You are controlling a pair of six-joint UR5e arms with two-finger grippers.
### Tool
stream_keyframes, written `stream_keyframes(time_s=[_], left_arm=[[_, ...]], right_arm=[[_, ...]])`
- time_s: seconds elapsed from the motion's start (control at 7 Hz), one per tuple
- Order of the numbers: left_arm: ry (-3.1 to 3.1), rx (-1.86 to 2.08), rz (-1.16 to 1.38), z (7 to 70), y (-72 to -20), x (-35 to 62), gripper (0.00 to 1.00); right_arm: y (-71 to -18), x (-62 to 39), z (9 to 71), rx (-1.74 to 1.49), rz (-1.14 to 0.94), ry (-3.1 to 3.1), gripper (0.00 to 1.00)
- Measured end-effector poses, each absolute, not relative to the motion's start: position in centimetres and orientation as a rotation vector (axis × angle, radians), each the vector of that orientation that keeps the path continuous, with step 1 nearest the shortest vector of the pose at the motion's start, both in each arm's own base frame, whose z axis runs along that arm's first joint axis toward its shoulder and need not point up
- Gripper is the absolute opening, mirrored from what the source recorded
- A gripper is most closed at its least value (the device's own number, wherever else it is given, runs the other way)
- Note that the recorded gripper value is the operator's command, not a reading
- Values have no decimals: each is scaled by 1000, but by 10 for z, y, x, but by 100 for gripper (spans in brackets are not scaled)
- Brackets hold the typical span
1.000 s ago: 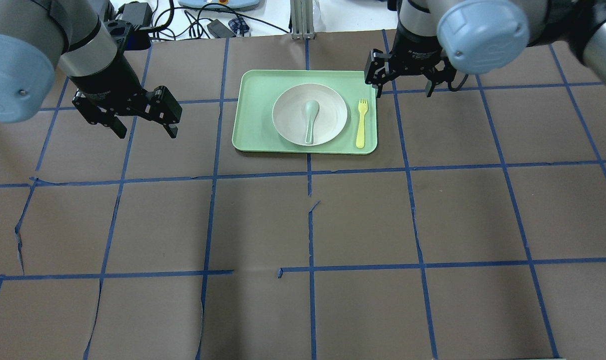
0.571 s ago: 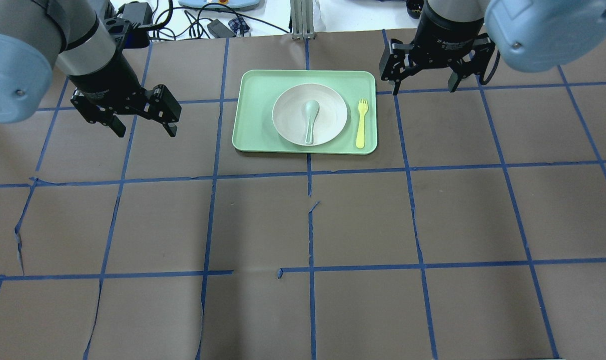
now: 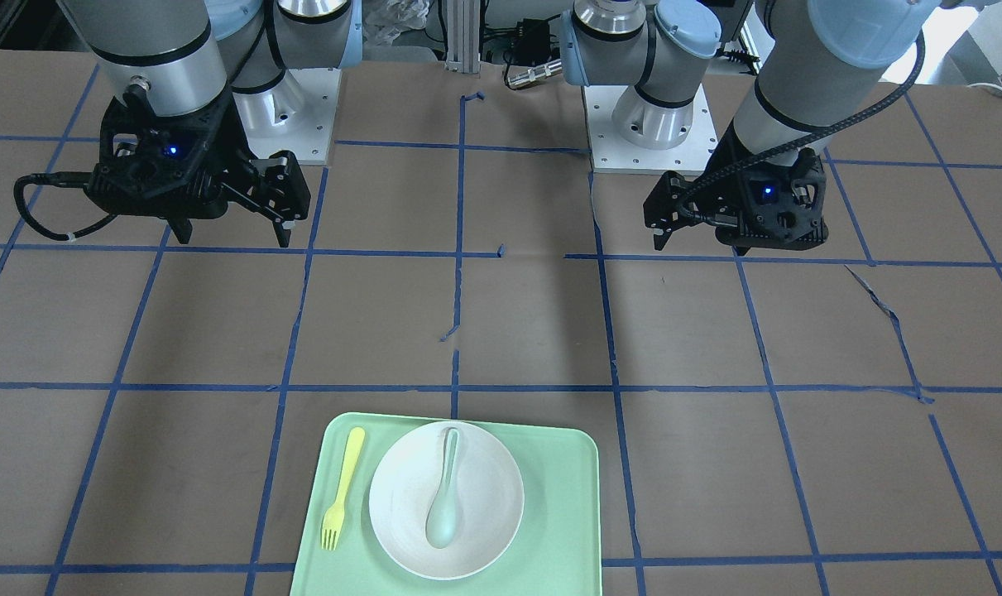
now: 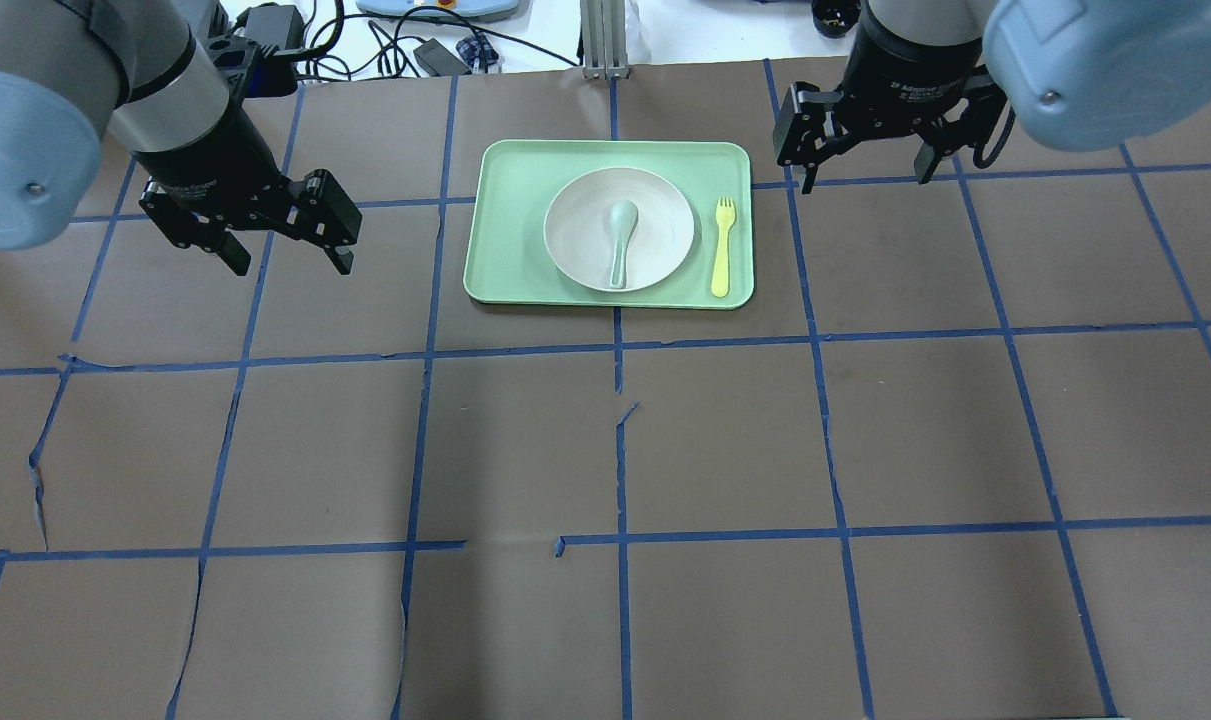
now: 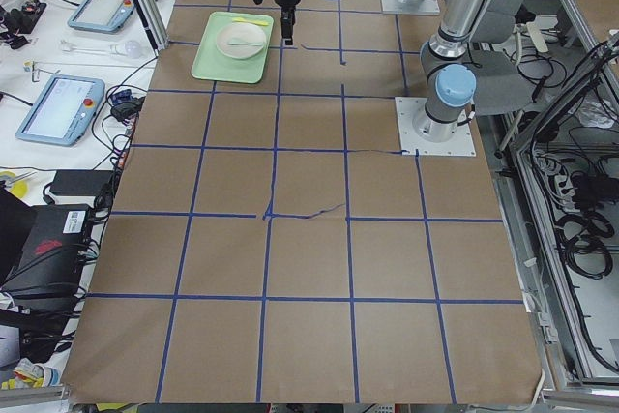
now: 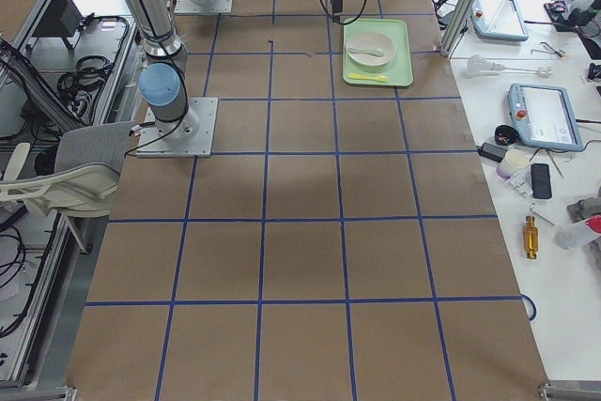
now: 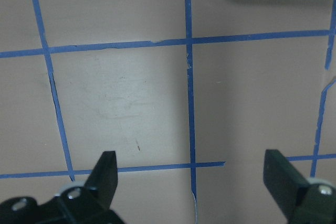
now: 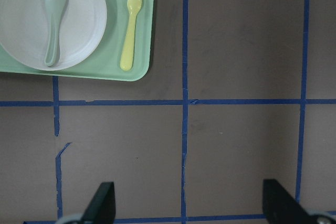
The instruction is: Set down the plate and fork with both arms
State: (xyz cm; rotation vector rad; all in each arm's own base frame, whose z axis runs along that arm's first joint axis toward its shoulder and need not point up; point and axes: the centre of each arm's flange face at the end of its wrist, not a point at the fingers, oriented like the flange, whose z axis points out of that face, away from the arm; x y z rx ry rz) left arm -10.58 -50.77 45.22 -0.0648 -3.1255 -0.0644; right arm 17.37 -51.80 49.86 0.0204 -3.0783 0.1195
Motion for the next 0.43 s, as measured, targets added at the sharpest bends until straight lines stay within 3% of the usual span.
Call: stream_keyframes(time_s=[0.43], left_arm=[[-3126, -71, -70, 450, -507, -106, 100]], right_arm=[[-519, 176, 498, 30, 127, -3075, 100]])
